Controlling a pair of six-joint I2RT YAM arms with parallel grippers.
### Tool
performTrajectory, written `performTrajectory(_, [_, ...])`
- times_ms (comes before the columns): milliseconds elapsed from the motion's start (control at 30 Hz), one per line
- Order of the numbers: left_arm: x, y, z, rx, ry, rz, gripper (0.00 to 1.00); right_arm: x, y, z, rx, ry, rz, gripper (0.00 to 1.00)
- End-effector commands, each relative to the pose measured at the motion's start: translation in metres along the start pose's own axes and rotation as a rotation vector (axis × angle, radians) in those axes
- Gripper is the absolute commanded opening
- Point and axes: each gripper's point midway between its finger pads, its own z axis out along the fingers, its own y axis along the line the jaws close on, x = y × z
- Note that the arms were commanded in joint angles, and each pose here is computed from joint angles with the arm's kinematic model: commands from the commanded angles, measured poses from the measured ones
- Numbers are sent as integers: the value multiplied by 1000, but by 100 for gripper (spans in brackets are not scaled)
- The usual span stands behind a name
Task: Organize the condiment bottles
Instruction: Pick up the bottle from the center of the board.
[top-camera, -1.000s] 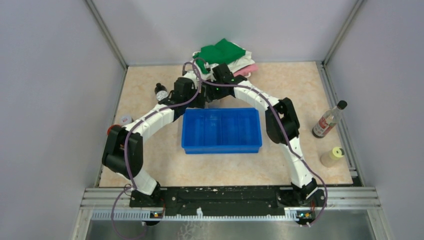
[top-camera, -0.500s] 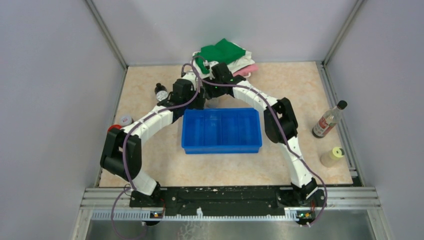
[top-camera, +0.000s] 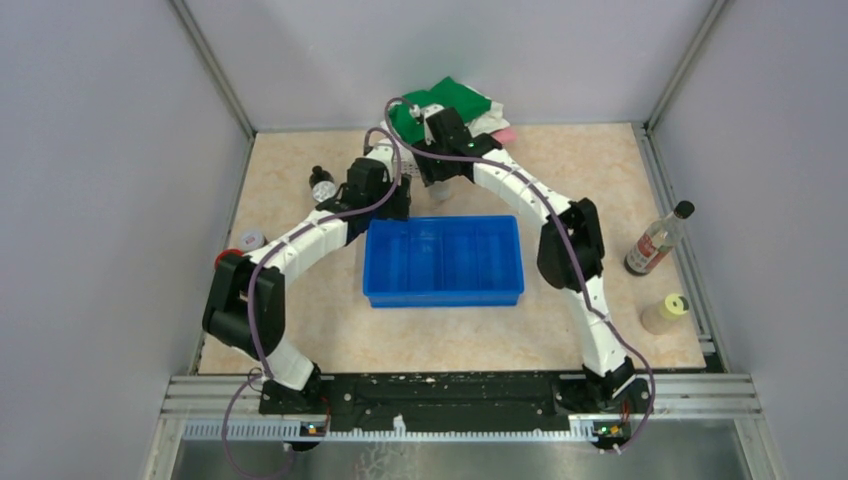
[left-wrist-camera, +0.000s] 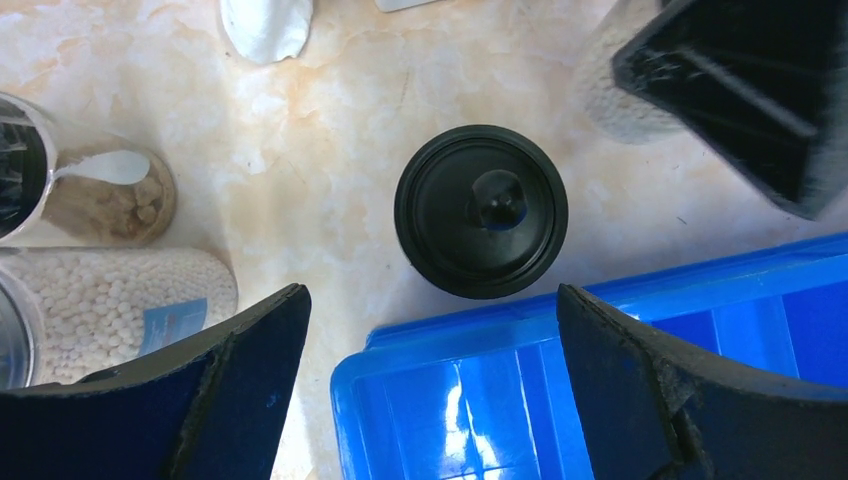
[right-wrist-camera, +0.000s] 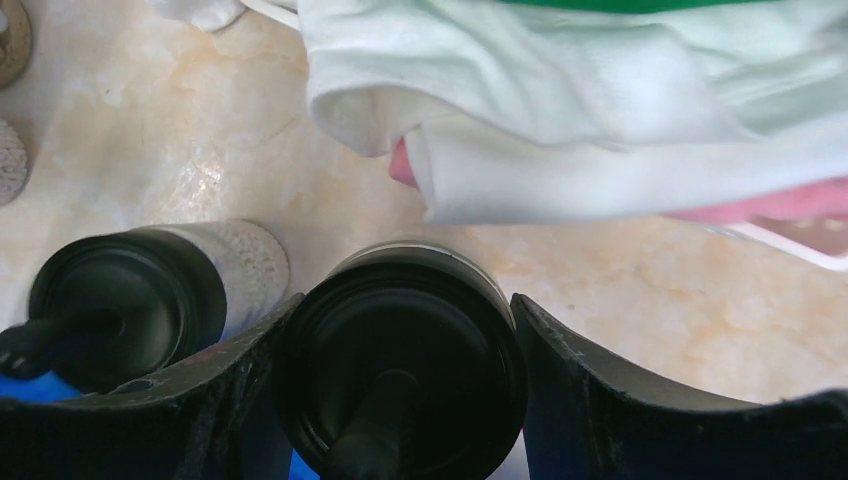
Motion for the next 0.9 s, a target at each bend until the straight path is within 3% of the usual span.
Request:
performTrajectory(0, [-21, -10, 9, 38, -41, -19, 99, -73, -17, -96, 64, -212, 3, 7])
performTrajectory(333, [-8, -30, 33, 124, 18, -12, 99, -44, -36, -156, 121, -215, 16, 6])
performTrajectory(633, [-8, -20, 43, 64, -6, -20, 98, -10, -36, -158, 108, -167, 24, 4])
performTrajectory(867, [-12, -17, 45, 46, -20, -17, 66, 15, -31, -162, 74, -143, 44, 3])
